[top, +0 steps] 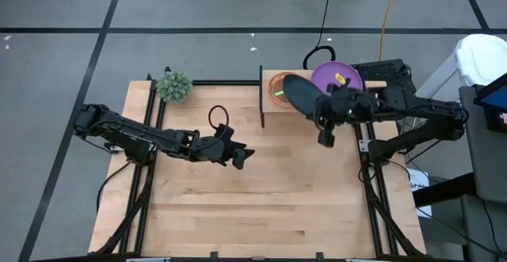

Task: Place and stack plates onto a shelf
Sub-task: Stack the black plate on the violet plate on the shelf

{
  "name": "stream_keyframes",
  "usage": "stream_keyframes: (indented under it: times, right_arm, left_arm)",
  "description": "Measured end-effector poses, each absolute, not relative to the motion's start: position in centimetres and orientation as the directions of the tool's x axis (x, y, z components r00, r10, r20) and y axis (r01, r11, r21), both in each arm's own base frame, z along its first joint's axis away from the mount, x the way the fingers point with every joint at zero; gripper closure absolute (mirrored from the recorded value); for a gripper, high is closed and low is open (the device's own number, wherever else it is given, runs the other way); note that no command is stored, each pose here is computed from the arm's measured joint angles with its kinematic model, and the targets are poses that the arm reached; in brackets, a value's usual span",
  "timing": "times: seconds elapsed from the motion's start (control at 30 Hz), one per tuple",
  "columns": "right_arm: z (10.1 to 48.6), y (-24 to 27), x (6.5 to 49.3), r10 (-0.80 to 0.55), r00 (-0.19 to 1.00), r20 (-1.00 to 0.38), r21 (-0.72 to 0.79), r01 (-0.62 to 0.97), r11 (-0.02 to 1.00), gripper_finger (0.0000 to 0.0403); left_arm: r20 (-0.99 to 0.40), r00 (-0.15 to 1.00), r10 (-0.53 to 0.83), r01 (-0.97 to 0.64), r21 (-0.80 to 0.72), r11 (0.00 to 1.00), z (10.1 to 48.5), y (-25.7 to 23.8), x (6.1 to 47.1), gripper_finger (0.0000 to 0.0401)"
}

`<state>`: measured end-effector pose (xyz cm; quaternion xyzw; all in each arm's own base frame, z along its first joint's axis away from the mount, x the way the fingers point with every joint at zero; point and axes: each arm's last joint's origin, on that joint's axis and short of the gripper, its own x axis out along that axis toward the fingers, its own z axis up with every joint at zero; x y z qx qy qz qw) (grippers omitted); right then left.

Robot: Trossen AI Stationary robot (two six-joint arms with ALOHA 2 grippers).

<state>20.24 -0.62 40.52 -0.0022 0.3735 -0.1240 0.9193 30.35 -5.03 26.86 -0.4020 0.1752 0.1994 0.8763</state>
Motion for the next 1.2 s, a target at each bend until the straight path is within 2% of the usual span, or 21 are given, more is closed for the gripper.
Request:
stream_keyframes:
  times: [0.1, 0.27, 0.47, 0.77, 0.9, 1.2]
  right_arm:
    - [40.9, -1.8, 19.9, -0.269, 0.672, -0.69, -0.144, 0.237, 0.961, 0.0403]
    - [40.6, -3.7, 18.7, -0.33, 0.574, -0.749, -0.231, 0.24, 0.943, 0.0403]
    - [40.0, -5.7, 17.3, -0.37, 0.446, -0.815, -0.287, 0.244, 0.926, 0.0403]
    - [39.8, -8.8, 15.7, -0.438, 0.34, -0.832, -0.355, 0.281, 0.892, 0.0403]
    - [39.8, -9.8, 15.1, -0.45, 0.314, -0.836, -0.369, 0.286, 0.884, 0.0402]
    - [38.7, -11.8, 15.6, -0.388, 0.278, -0.879, -0.309, 0.289, 0.906, 0.0401]
  left_arm:
    - [-0.47, 0.856, 0.215, -0.496, -0.63, 0.598, 26.8, -4.8, 30.4, 0.014]
    - [-0.469, 0.852, 0.233, -0.503, -0.613, 0.609, 26.8, -4.3, 30.4, 0.014]
    - [-0.469, 0.851, 0.237, -0.506, -0.61, 0.61, 26.8, -4.2, 30.5, 0.014]
    - [-0.468, 0.851, 0.238, -0.506, -0.608, 0.611, 26.8, -4.2, 30.5, 0.014]
    - [-0.468, 0.851, 0.239, -0.506, -0.607, 0.613, 26.8, -4.2, 30.5, 0.014]
    - [-0.468, 0.85, 0.241, -0.507, -0.606, 0.613, 26.8, -4.2, 30.5, 0.014]
